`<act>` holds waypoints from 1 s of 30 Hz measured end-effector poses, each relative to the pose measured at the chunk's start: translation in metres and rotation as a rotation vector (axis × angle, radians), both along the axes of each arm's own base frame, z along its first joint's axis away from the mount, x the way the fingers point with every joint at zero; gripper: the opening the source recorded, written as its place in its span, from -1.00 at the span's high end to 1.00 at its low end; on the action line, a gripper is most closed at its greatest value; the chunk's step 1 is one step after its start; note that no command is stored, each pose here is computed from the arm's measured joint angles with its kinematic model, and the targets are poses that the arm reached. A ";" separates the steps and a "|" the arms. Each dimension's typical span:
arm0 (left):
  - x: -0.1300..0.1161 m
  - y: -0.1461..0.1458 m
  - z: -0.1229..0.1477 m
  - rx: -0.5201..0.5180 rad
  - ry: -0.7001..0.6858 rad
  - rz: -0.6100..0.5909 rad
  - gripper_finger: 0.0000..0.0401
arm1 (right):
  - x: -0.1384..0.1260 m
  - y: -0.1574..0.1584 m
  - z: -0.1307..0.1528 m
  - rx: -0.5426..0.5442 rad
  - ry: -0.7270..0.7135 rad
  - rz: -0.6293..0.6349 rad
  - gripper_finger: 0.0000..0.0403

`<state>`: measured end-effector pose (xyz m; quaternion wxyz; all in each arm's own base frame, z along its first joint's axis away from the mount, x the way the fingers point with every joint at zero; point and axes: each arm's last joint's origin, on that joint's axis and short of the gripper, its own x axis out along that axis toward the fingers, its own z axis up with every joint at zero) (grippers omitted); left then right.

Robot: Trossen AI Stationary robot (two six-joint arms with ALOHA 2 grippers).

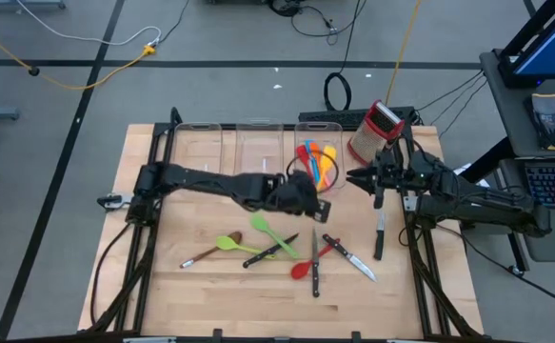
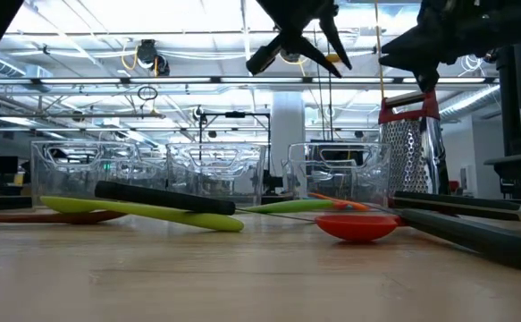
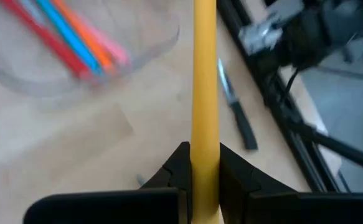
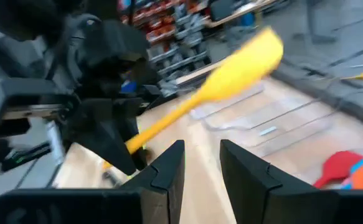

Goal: Pick & Place Kitchen Items
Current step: Put the yellow spatula into the right transparent bin

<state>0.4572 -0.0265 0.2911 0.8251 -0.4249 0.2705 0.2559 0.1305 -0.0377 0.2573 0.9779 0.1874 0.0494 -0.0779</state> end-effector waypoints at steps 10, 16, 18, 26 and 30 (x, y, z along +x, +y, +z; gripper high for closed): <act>0.009 0.041 0.018 0.196 -0.128 -0.085 0.83 | 0.019 -0.007 0.013 -0.046 -0.161 -0.029 0.31; 0.008 0.053 0.018 0.241 -0.112 -0.098 0.83 | 0.031 -0.013 0.010 -0.049 -0.167 -0.041 0.09; 0.008 0.056 0.018 0.248 -0.110 -0.102 0.83 | 0.034 -0.015 0.009 -0.051 -0.171 -0.049 0.01; 0.009 0.060 0.021 0.279 -0.131 -0.126 0.90 | 0.037 -0.027 0.005 -0.013 -0.168 -0.121 -0.28; 0.011 0.060 0.023 0.290 -0.161 -0.138 0.91 | 0.038 -0.031 0.004 0.032 -0.179 -0.141 -0.36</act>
